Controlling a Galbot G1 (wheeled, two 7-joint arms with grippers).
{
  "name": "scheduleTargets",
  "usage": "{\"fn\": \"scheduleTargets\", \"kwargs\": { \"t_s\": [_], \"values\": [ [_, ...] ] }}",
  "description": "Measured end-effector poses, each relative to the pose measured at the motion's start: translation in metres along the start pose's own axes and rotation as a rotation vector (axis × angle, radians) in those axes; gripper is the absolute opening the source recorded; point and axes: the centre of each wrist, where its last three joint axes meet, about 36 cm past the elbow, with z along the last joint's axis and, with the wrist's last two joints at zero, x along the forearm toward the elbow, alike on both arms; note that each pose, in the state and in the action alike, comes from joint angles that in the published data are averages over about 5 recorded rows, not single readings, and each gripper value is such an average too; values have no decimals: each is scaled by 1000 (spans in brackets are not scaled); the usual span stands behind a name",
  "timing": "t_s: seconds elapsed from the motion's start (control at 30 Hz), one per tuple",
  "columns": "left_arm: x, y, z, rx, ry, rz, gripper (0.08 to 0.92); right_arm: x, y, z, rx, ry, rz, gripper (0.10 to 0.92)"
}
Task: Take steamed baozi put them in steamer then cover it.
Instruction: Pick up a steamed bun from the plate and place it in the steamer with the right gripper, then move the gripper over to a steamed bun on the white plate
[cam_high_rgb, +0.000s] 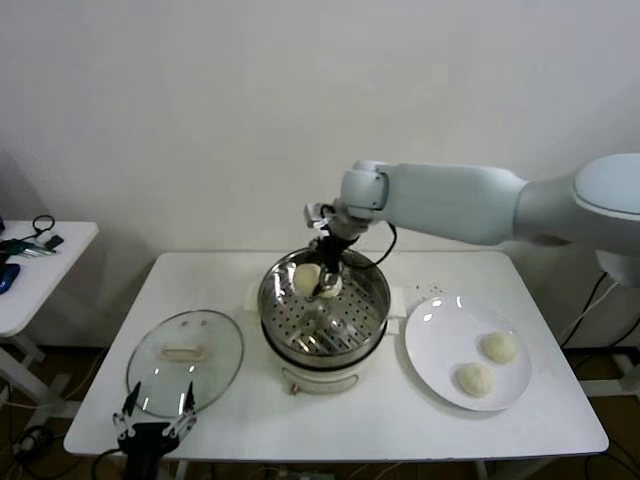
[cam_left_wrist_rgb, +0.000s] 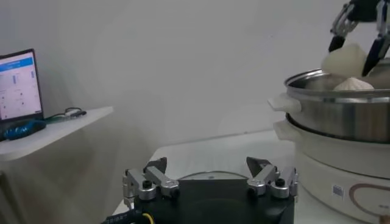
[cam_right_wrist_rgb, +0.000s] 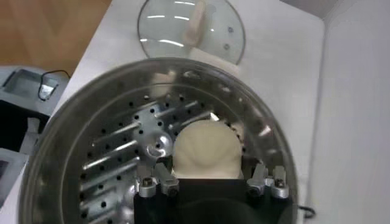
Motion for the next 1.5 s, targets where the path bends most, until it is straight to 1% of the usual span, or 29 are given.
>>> {"fn": "scheduleTargets", "kwargs": {
  "t_s": [0.2, 0.4, 0.47, 0.63, 0.8, 0.97, 1.13, 1.33, 1.5],
  "values": [
    [0, 1, 2, 1, 5, -2, 823, -26, 7, -5, 3, -2, -29, 717],
    [0, 0, 3, 2, 7, -2, 823, -40, 10, -9, 5, -2, -45, 725],
    [0, 0, 3, 2, 8, -2, 823, -43, 11, -9, 4, -2, -47, 739],
    [1, 0, 5, 1, 12, -3, 823, -44, 12, -9, 6, 2, -48, 808],
    [1, 0, 5, 0, 12, -3, 823, -40, 13, -7, 8, -1, -50, 822],
    [1, 0, 5, -2, 11, -3, 823, -23, 11, 0, 11, -5, -43, 823],
    [1, 0, 4, -3, 11, -4, 823, 6, 8, 18, 5, -6, -31, 823],
    [1, 0, 5, -4, 13, -6, 823, 53, 10, 51, -7, 1, -10, 823],
    [1, 0, 6, -2, 18, -10, 823, 85, 23, 87, -19, 12, -5, 823]
  ]
}}
